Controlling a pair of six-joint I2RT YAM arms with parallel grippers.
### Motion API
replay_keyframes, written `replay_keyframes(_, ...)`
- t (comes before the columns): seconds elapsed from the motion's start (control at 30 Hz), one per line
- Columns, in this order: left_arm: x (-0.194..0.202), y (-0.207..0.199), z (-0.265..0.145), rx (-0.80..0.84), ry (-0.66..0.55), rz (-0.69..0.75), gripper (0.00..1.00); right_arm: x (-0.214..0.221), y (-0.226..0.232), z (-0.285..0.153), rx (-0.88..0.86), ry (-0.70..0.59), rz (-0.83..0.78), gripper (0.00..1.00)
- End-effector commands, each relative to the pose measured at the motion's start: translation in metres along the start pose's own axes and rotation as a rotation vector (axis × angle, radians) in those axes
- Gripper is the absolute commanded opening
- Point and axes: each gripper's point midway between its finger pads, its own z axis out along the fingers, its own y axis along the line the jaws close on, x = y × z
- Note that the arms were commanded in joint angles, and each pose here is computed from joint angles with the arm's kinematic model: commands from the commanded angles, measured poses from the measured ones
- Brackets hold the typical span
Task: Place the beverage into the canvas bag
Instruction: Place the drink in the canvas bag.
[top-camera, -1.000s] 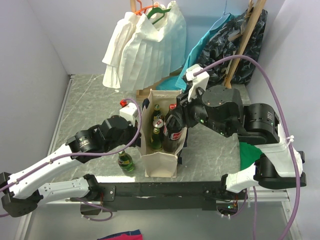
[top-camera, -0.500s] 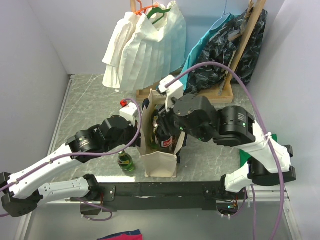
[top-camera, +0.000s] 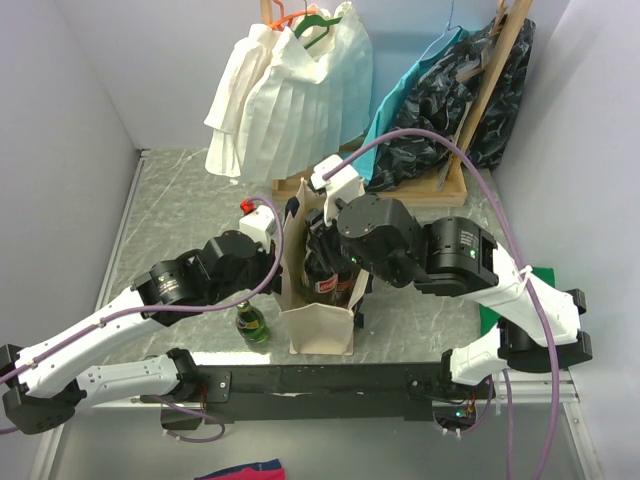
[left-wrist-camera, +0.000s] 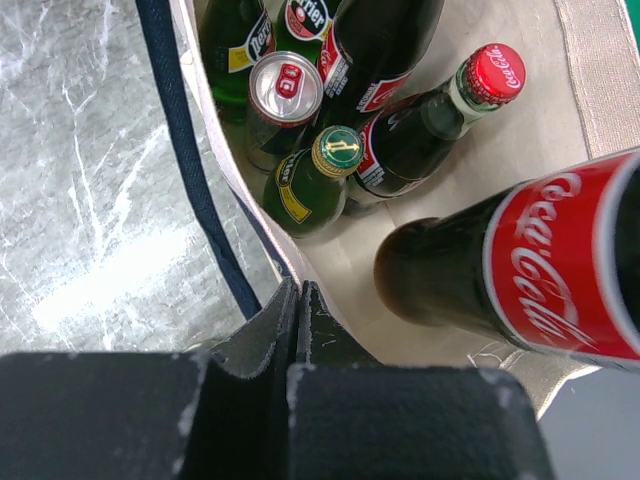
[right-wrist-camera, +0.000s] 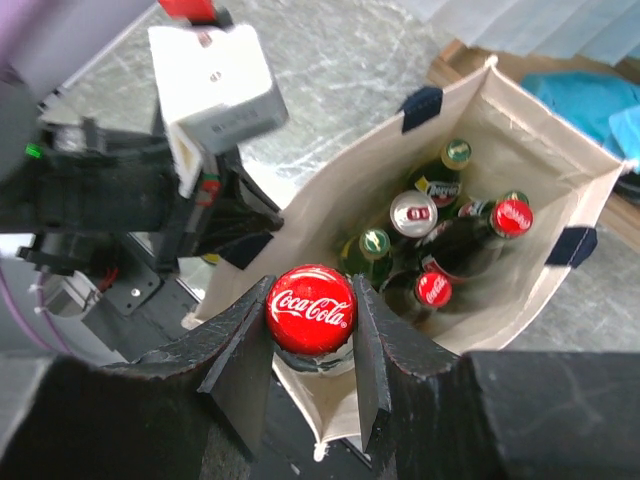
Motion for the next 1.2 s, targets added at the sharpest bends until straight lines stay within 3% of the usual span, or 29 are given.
replay_keyframes(0.0, -0.046, -0.010, -0.020, 0.045, -0.157, -0.028, 0.01, -0.056, -0.019, -0.036, 0.013, -0.251, 0.181, 0.00)
replay_keyframes(0.67, -0.045, -0.009, -0.019, 0.040, -0.154, -0.032, 0.01, 0.012, -0.034, -0.022, 0.087, -0.128, 0.224, 0.00)
replay_keyframes(1.17, -0.047, -0.010, -0.018, 0.042, -0.153, -0.027, 0.01, 0.034, -0.037, -0.017, 0.103, -0.098, 0.224, 0.00)
